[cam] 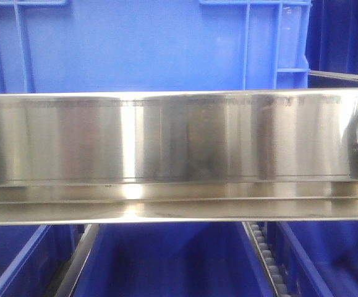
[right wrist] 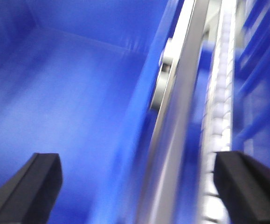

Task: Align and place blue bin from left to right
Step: 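Close both grippers on opposite side walls of the blue bin, then lift the blue bin up off the shelf with both grippers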

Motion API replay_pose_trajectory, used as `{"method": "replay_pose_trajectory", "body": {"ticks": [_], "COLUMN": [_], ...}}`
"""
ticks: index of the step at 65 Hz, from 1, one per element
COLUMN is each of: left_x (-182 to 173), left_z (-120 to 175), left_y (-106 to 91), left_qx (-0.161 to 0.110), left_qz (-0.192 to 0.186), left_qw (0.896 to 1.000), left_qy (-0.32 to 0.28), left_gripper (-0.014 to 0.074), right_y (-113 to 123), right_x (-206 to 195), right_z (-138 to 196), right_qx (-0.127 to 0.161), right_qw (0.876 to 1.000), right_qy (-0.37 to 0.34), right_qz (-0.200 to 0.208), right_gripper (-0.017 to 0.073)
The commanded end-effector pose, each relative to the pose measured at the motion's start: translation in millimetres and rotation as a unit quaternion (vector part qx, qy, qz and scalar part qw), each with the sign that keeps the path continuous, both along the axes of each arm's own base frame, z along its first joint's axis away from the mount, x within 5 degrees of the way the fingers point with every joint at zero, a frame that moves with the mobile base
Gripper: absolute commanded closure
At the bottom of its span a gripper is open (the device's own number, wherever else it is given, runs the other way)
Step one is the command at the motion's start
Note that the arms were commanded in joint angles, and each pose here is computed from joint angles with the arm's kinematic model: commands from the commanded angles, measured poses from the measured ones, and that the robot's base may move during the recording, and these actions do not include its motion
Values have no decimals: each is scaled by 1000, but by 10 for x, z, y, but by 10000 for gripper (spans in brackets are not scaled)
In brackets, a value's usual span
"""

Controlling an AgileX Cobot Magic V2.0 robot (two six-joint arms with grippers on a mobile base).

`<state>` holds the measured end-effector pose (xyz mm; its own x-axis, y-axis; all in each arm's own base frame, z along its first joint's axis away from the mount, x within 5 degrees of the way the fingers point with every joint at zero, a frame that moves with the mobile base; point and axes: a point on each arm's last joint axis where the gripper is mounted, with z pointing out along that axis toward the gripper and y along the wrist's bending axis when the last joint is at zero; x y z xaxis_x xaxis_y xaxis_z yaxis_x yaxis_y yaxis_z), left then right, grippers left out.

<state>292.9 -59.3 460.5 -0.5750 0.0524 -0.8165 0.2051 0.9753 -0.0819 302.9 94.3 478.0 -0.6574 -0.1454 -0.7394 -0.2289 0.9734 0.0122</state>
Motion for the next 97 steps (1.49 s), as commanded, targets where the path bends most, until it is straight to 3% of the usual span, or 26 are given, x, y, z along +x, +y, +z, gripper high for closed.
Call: {"method": "replay_pose_trajectory", "body": {"ticks": [1,19,36,60,68,75,82,88,97], "left_x": [77,506,779,932,929,929,933,934,936], "left_z": [46,-137,-442,-648,-648,-638,-638,-637,-635], "left_y": [4,-36,-83,-110,-110,-110,-110,-110,-112], "left_qx": [10,44,51,55,55,55,55,55,53], "left_qz": [3,9,10,10,10,10,10,10,10], "left_qw": [1000,996,991,988,988,988,988,988,989], "left_qy": [18,80,120,145,146,144,142,141,140], "left_gripper": [33,33,33,33,54,183,461,703,705], "right_y": [26,140,162,210,216,216,214,214,213], "right_x": [144,495,797,1013,1031,1031,1026,1026,1028], "right_z": [21,-169,-523,-815,-838,-838,-842,-842,-841], "right_qx": [-2,-8,-5,-15,-16,-16,-17,-16,-17], "right_qw": [1000,1000,997,995,995,995,995,995,995], "right_qy": [-7,10,58,86,87,87,90,90,89], "right_qz": [-16,-17,-46,-48,-48,-48,-48,-49,-49], "right_gripper": [-10,-10,-10,-8,91,313,634,620,629]}}
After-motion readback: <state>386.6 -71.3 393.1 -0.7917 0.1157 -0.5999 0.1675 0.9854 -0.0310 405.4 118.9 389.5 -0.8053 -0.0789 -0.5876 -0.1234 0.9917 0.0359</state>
